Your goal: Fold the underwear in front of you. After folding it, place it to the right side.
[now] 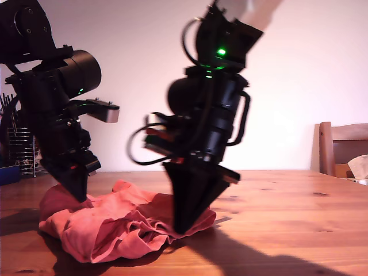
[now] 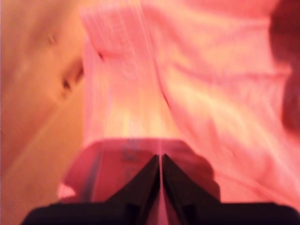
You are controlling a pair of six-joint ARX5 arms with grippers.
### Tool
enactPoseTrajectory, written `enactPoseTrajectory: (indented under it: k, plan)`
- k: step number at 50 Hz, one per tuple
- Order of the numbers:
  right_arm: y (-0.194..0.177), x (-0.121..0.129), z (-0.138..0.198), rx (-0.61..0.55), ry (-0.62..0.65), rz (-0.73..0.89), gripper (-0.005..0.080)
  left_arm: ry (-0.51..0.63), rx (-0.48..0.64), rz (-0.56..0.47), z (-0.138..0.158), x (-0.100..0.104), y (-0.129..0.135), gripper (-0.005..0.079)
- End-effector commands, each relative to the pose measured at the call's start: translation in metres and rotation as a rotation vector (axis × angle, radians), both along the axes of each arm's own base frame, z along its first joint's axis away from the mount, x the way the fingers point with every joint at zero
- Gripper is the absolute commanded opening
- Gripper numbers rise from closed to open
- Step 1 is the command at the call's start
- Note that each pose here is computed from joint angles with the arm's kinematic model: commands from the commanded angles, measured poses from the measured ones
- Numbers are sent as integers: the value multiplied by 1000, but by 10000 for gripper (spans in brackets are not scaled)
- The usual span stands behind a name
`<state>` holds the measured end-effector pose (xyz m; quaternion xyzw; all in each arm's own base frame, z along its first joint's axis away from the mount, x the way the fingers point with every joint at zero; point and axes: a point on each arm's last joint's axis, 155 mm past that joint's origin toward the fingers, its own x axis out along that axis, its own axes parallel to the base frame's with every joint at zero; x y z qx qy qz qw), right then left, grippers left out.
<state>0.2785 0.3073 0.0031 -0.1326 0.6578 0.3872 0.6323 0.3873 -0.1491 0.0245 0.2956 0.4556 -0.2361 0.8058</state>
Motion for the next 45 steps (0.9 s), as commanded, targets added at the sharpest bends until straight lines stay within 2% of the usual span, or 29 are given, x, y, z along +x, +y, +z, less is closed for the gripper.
enactPoseTrajectory:
  k: [1, 9, 14, 21, 26, 33, 37, 45]
  plan:
    - [1, -7, 8, 3, -5, -8, -11, 42, 23, -9, -18, -8, 4, -19]
    - [8, 4, 21, 31, -81, -3, -11, 117, -1, 78, -23, -24, 9, -19]
    - [8, 0, 32, 65, -61, 2, -11, 163, -67, 121, -22, -32, 3, -19]
    - [3, -7, 37, 89, -13, 20, -11, 218, -173, 130, -14, -43, -12, -19]
    - [1, -4, 40, 108, -4, 12, -11, 268, -231, 169, -11, -52, -18, -19]
    - [15, 19, 45, 176, -85, -13, -11, 376, -332, 235, -11, -68, -28, -19]
    - [24, 42, 50, 212, -177, -34, -11, 427, -396, 291, -8, -73, -34, -19]
    - [34, 66, 51, 246, -270, -53, -11, 499, -454, 326, -6, -83, -40, -19]
